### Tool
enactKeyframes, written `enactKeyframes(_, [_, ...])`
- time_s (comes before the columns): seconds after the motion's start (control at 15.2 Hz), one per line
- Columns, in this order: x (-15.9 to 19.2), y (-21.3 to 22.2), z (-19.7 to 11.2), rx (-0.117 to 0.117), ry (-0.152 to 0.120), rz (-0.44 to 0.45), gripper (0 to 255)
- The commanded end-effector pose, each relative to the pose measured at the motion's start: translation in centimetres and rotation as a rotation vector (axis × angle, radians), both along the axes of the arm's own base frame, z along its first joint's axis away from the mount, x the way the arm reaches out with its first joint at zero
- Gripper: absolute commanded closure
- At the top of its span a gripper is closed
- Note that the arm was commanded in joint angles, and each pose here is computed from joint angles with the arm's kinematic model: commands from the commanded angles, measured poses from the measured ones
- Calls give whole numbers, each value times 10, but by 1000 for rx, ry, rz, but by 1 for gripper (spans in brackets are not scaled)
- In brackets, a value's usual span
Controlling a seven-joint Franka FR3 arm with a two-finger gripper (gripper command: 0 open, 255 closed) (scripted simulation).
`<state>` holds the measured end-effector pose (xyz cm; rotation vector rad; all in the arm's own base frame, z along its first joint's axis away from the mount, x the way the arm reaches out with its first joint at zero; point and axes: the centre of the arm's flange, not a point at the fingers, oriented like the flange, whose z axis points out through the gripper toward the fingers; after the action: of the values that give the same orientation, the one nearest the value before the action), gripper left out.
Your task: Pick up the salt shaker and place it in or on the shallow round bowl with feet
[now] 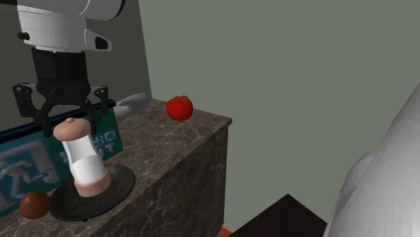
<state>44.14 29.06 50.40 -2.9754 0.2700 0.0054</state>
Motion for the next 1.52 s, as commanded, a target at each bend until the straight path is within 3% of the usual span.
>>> enactKeyframes(0.0, [0,0,-1,0,-1,0,255])
enactKeyframes(0.26, [0,0,-1,0,-1,0,255])
enactKeyframes(0.33, [0,0,-1,0,-1,0,0])
enactKeyframes(0.66, [0,0,-1,0,-1,0,0])
enactKeyframes(0.92, [-1,-7,49,0,-1,0,0])
enactKeyframes(1.45, [-1,-7,49,0,-1,0,0])
